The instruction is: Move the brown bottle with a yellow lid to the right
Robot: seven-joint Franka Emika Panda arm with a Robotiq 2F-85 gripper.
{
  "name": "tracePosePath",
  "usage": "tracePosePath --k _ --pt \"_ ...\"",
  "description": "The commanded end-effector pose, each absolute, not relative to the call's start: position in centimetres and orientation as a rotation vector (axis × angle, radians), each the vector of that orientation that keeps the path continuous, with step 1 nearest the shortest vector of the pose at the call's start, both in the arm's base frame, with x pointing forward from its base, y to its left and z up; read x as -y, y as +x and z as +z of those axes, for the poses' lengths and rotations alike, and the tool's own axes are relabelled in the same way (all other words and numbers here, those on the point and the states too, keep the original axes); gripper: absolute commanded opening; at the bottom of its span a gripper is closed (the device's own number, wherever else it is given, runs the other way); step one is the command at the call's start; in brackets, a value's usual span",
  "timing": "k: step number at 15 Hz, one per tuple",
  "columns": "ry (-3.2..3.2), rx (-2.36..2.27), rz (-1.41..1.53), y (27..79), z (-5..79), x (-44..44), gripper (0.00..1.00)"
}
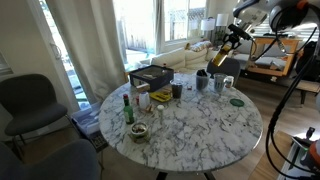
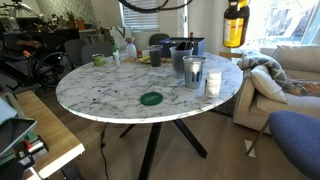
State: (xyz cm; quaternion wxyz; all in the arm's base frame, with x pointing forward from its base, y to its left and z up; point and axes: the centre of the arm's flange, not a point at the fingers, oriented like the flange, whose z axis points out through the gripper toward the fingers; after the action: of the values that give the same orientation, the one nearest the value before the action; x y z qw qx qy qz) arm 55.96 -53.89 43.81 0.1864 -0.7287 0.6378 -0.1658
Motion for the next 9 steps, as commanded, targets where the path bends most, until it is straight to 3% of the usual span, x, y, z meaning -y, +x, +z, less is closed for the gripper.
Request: tracePosePath --k 1,9 --pt "-2.028 -1.826 -0.416 61.0 38.8 57.2 0.37" --pt "-2.062 -1.897 -0.227 63.9 35.2 55.3 0.37"
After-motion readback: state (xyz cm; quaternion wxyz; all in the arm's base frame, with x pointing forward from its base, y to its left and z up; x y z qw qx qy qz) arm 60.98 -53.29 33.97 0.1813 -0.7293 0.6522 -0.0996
